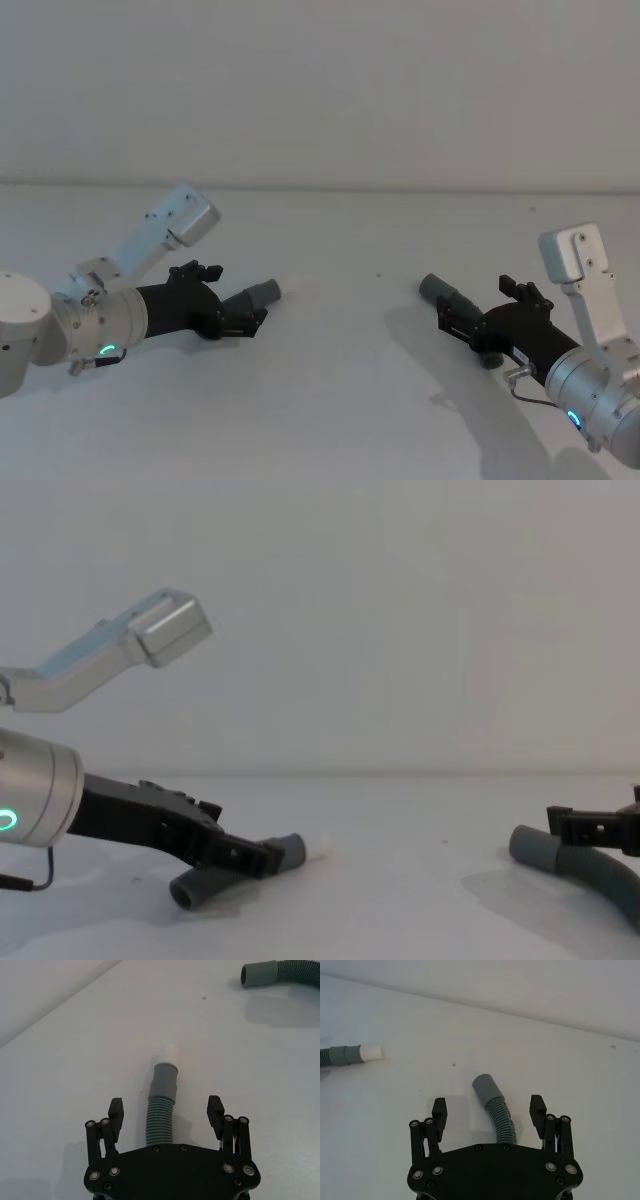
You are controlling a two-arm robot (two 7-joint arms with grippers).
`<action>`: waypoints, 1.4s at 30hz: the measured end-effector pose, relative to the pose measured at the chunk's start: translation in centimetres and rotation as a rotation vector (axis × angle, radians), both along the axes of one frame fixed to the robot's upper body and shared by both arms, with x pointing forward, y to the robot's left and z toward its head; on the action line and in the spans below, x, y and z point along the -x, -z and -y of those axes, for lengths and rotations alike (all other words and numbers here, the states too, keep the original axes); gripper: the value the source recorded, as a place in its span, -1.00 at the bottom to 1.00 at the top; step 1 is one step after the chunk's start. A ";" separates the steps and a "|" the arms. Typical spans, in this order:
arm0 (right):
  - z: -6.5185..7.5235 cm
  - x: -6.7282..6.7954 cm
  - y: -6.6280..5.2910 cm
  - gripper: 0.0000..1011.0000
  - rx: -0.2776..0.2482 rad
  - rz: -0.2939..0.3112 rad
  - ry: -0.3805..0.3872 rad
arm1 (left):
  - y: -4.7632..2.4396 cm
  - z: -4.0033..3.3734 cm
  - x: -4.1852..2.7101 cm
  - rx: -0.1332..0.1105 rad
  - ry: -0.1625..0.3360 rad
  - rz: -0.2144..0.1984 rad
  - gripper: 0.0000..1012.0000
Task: Use both hands to pick up one end of the pipe from the table, align the ends, and insert them.
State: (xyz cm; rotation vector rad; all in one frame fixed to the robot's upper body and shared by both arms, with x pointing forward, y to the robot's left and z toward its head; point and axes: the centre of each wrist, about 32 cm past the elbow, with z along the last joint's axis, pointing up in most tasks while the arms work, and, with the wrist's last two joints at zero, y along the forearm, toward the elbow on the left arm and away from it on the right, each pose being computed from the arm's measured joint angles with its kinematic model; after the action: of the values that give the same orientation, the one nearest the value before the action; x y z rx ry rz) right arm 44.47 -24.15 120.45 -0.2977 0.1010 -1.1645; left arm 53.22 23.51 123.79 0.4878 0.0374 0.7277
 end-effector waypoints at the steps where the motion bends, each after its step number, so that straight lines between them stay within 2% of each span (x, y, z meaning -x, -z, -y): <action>1: 0.0 0.0 0.0 0.98 0.000 0.000 0.000 | 0.15 0.03 -0.23 -0.003 0.004 -0.004 0.98; 15: 0.0 0.0 0.0 0.98 0.001 -0.002 0.000 | 0.42 0.47 -1.60 -0.014 0.028 -0.018 0.98; 42: 0.0 0.0 0.0 0.98 0.001 -0.002 0.000 | 0.29 0.89 -3.07 -0.030 0.045 -0.053 0.98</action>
State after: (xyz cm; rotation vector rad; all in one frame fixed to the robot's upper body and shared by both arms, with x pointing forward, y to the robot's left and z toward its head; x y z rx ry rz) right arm 44.47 -24.15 120.44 -0.2992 0.1022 -1.1646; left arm 56.29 22.62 123.50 0.5354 0.0647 0.6717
